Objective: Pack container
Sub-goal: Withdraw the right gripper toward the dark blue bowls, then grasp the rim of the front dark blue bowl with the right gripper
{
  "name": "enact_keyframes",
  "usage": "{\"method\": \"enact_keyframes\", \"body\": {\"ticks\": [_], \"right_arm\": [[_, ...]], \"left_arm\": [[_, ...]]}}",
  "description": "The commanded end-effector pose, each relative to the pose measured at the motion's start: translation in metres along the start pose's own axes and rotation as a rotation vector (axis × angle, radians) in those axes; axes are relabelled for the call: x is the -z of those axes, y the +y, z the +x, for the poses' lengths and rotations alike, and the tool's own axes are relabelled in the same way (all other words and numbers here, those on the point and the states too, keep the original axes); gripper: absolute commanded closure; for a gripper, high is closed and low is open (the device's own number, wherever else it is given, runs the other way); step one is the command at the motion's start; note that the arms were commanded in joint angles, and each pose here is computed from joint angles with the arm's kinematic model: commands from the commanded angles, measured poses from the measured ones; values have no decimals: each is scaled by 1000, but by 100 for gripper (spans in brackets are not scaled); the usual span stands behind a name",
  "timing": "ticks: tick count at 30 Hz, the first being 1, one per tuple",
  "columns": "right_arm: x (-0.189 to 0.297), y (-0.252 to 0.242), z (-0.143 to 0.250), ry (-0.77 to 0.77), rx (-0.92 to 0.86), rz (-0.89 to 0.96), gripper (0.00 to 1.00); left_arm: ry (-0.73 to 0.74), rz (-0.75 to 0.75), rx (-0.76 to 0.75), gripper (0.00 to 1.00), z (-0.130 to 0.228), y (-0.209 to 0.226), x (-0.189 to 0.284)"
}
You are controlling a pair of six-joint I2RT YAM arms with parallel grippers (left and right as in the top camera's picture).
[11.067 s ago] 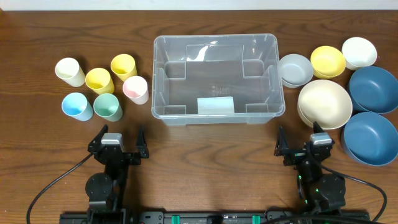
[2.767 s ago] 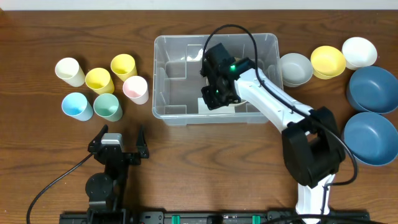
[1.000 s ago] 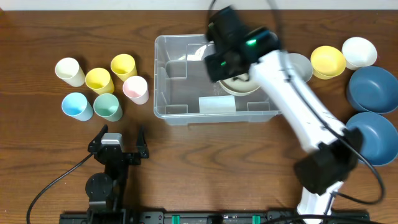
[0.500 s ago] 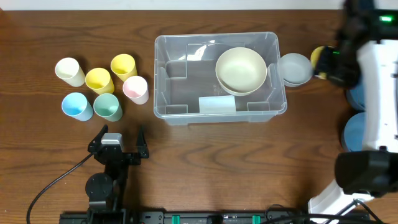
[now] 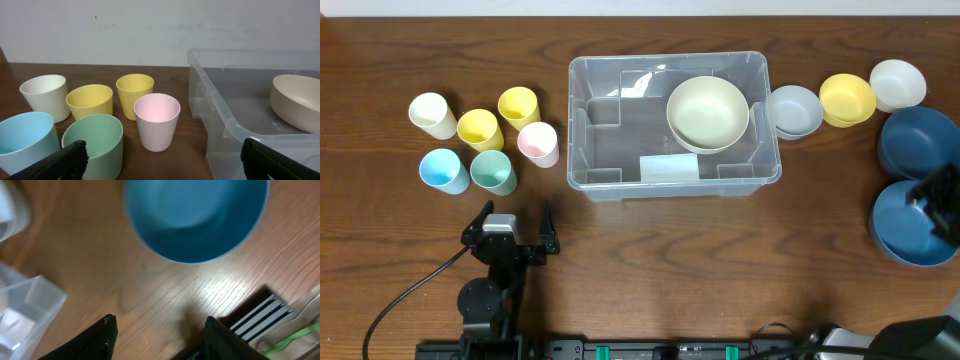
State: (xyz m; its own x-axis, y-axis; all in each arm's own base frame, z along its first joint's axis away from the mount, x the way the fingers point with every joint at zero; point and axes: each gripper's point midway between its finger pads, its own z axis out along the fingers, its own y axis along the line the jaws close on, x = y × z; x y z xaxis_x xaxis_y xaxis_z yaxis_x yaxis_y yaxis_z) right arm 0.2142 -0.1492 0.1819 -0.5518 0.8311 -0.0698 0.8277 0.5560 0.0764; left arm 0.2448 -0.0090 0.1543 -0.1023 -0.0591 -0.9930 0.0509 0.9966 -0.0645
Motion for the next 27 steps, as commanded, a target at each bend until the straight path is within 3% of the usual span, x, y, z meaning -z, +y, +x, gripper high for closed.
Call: {"method": "enact_keyframes", "body": {"ticks": [1,9,17,27], "right_arm": [[-22,-17,16,63,-48,-22,43],[-69,-46,21,91,-226,-15,46],[-74,-65,2,18,-368,-13,51],[-93,-77,-1,-19,-407,18,55]], "left_arm": [[48,7,-13,2,16,0,-1],[48,7,-13,2,16,0,-1],[48,7,-13,2,16,0,-1],[48,7,-13,2,16,0,-1]]}}
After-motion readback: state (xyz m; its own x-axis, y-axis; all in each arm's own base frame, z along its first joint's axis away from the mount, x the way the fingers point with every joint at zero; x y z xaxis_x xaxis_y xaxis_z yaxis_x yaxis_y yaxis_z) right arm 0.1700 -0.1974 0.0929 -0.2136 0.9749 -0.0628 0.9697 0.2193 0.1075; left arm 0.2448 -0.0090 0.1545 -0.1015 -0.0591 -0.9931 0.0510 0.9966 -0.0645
